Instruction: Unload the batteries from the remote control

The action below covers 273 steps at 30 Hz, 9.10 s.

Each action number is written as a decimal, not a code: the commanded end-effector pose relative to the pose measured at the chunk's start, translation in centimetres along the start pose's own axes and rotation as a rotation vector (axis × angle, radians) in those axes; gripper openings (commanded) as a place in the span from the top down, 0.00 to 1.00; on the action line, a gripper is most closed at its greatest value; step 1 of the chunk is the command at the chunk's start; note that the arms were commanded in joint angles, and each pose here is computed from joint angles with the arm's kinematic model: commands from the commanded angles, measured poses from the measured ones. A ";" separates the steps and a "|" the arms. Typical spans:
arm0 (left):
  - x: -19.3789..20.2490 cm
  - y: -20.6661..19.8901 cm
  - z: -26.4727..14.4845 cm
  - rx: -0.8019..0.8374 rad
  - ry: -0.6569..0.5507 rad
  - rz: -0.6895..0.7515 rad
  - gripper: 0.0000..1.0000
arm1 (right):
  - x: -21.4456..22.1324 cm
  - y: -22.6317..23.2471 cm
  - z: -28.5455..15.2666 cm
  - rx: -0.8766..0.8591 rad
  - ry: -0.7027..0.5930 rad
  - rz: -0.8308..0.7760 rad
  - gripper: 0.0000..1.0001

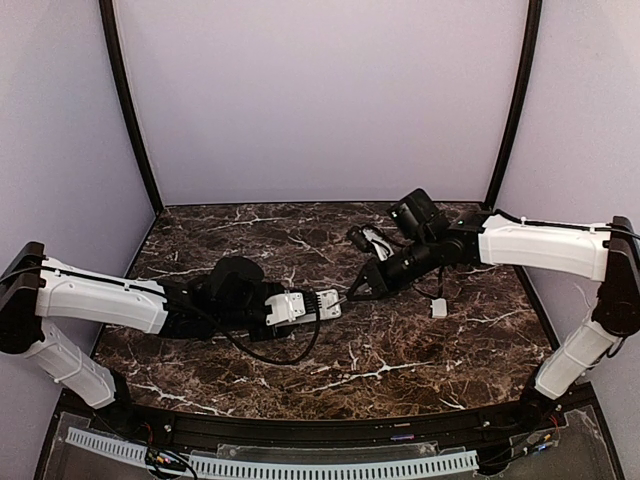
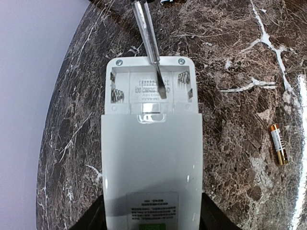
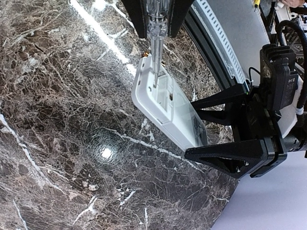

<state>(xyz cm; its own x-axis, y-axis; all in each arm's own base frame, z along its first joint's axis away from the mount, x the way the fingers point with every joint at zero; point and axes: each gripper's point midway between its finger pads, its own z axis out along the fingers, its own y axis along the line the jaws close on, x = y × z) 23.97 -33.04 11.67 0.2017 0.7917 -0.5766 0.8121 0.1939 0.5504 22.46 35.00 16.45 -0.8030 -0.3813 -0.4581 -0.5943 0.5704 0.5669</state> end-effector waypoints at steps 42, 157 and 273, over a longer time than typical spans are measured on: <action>9.8 2.2 -4.1 -0.419 0.482 -0.972 1.00 | -1.4 0.3 -8.7 0.153 -0.292 -0.024 1.00; -11.3 -4.9 -6.3 0.421 -0.137 -0.445 0.48 | 4.7 10.0 -1.8 -0.356 0.105 -0.144 1.00; 20.1 -3.3 -8.3 -0.222 0.733 -1.295 0.45 | 1.6 2.1 -6.6 0.010 -0.196 -0.035 0.19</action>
<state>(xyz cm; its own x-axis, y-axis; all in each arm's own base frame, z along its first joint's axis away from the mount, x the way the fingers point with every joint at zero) 20.79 -13.34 1.76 -0.9439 0.1024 -0.3141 0.0997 0.9947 0.0248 19.06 31.42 20.94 -0.7617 -0.2771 -0.5857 -0.6256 0.5497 0.5536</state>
